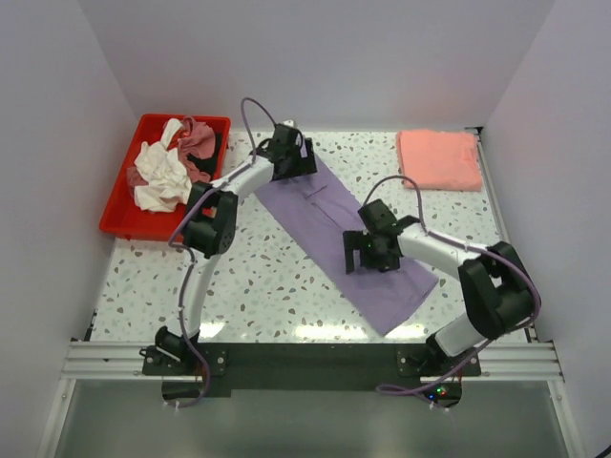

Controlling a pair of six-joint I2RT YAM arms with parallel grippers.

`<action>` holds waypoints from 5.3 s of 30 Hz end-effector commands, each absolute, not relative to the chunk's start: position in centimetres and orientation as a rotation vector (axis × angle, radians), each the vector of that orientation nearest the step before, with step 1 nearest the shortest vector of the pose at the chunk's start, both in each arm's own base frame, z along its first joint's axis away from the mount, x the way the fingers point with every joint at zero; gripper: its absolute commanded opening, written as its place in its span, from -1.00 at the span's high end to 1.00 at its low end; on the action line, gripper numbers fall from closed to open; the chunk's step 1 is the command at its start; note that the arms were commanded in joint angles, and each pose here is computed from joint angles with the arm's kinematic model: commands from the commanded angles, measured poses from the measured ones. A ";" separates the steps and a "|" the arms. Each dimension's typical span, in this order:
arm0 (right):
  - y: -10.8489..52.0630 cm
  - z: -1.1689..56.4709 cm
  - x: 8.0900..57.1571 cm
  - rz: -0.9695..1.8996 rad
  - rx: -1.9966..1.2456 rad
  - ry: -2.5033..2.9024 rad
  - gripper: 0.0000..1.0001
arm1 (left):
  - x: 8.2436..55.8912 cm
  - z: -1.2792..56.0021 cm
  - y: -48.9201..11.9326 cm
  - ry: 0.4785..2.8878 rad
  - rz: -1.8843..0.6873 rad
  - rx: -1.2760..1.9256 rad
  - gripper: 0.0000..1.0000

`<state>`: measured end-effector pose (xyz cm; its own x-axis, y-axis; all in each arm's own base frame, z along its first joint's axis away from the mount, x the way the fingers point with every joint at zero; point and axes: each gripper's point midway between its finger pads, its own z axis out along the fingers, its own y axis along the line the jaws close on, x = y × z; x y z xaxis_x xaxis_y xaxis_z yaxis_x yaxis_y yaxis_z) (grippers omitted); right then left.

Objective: Fold and stack the t-shirts
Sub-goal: Fold the tshirt

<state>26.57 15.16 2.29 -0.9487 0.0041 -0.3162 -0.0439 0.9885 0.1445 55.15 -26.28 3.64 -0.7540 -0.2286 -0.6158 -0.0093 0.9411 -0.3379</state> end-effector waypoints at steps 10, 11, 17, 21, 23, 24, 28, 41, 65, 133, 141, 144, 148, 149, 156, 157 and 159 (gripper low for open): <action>28.2 3.2 14.4 0.576 -0.360 2.908 -0.98 | 57.3 0.1 -32.5 2.415 -0.743 -0.107 -1.00; 28.7 3.9 14.9 0.578 -0.358 2.881 -0.98 | 57.5 0.1 -32.6 2.407 -0.761 -0.117 -1.00; 29.7 6.8 16.6 0.601 -0.369 2.771 -0.98 | 58.7 0.3 -35.2 2.325 -0.954 -0.151 -1.00; 29.8 8.7 17.4 0.602 -0.358 2.712 -0.98 | 59.8 2.8 -37.9 2.161 -1.173 -0.132 -1.00; 29.7 9.8 17.7 0.617 -0.338 2.674 -0.98 | 59.7 2.5 -39.1 2.146 -1.211 -0.127 -1.00; 29.3 10.0 18.0 0.594 -0.324 2.663 -0.98 | 59.9 3.1 -39.6 2.127 -1.215 -0.115 -1.00; 28.1 11.2 18.5 0.547 -0.284 2.619 -0.98 | 59.8 3.9 -40.5 2.100 -1.173 -0.099 -1.00; 22.2 14.3 19.5 0.344 -0.112 2.482 -0.98 | 53.5 29.5 -38.9 1.796 -1.157 0.183 -1.00; 18.1 13.2 18.7 0.329 -0.101 2.368 -0.98 | 15.2 7.8 -23.7 2.585 -0.770 0.145 -1.00; 18.3 6.5 14.0 0.310 -0.325 2.671 0.83 | 13.4 5.3 -25.1 2.665 -0.582 0.247 1.00; 17.1 12.9 21.5 0.128 -0.104 2.391 0.81 | 21.5 8.7 -26.3 2.519 -0.467 0.184 1.00; 17.1 14.2 24.7 0.175 0.028 2.317 0.79 | 26.0 11.6 -27.0 2.407 -0.545 0.087 1.00; 18.7 15.8 28.1 0.267 -0.023 2.275 0.79 | 29.8 13.9 -27.6 2.302 -0.564 0.081 1.00; 18.3 15.8 28.7 0.213 -0.023 2.279 0.79 | 30.9 14.1 -27.3 2.289 -0.551 0.060 1.00; 18.0 15.8 34.0 0.096 -0.015 2.286 0.80 | 37.5 14.2 -28.2 2.284 -0.529 0.065 1.00; 17.9 15.1 34.6 0.081 -0.019 2.302 0.81 | 38.2 14.1 -27.9 2.289 -0.526 0.051 1.00; 17.5 15.3 36.2 0.082 0.007 2.294 0.82 | 39.4 14.1 -28.1 2.288 -0.532 0.050 1.00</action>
